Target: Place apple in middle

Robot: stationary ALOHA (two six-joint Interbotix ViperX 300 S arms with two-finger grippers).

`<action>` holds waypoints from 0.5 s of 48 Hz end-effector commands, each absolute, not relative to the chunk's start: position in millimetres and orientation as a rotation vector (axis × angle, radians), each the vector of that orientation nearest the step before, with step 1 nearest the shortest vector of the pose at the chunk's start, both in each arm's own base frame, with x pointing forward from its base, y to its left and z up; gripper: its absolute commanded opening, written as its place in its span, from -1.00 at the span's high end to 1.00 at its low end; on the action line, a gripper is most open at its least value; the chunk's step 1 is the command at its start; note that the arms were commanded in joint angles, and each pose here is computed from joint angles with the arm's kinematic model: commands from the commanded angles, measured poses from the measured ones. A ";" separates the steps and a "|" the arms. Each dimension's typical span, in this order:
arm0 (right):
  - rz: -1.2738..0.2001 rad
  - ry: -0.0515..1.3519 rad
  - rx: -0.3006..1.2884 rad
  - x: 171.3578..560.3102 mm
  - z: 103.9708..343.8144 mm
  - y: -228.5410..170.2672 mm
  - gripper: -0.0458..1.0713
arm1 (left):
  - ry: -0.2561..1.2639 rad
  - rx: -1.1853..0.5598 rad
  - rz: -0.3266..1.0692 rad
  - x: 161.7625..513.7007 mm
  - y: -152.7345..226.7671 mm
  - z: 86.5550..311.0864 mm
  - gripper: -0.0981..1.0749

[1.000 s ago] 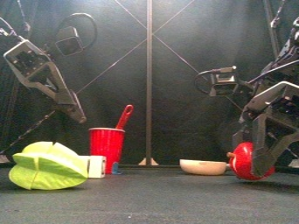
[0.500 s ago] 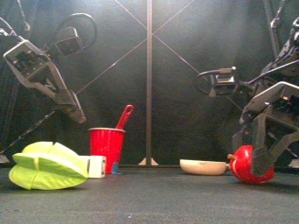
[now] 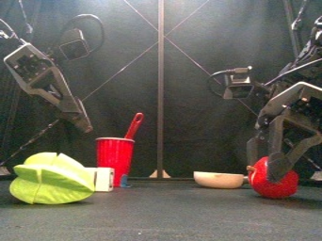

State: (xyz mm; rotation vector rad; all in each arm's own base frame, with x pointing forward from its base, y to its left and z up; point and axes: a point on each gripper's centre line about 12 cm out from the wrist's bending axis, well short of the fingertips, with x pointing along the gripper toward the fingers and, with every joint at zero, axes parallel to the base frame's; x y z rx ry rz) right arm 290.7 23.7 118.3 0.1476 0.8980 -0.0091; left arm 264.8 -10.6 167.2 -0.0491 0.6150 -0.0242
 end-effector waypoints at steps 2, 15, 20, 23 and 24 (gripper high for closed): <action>0.009 0.813 0.137 295.6 143.2 24.9 -0.75 | 0.590 -0.052 -0.022 268.4 -10.0 173.0 -0.84; 0.025 0.766 0.074 282.7 169.0 20.1 -0.74 | 0.590 -0.049 -0.025 268.4 -10.4 173.0 -0.84; 0.027 0.761 0.063 271.3 174.9 19.0 -0.74 | 0.592 -0.049 -0.023 268.3 -10.0 172.8 -0.84; 0.025 0.749 0.074 264.7 179.2 18.7 -0.73 | 0.590 -0.051 -0.023 268.4 -10.0 173.0 -0.84; 0.025 0.742 0.078 262.4 180.7 18.6 -0.73 | 0.590 -0.051 -0.023 268.4 -10.0 173.0 -0.84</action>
